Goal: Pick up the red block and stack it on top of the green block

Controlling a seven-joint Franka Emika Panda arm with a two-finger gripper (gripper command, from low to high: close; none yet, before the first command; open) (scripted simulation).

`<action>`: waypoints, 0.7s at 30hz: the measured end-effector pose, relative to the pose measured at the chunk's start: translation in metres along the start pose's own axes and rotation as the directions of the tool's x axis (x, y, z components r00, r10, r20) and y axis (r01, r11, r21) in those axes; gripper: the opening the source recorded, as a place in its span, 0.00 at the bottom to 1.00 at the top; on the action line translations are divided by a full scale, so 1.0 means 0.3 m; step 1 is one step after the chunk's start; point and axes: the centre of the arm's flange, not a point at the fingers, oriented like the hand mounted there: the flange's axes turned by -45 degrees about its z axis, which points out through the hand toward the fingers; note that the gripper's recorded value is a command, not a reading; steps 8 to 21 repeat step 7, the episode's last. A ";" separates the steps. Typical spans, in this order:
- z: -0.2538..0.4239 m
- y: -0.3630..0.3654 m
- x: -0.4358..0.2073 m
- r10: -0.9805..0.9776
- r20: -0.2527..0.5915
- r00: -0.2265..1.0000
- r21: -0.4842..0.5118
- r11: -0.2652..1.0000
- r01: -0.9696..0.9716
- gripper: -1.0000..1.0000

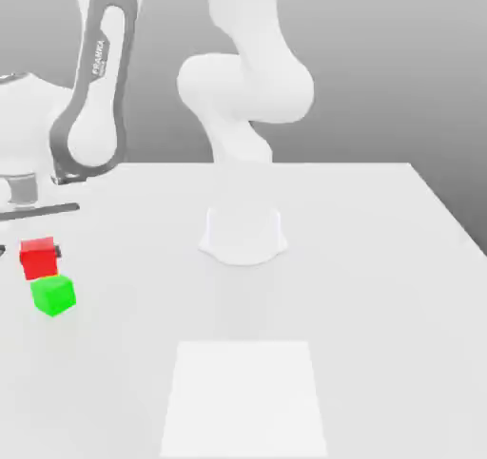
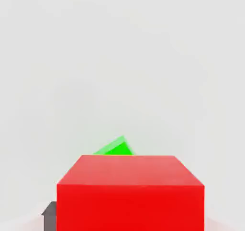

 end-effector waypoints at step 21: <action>0.062 -0.011 -0.008 -0.002 0.014 1.000 0.010 1.000 0.001 1.00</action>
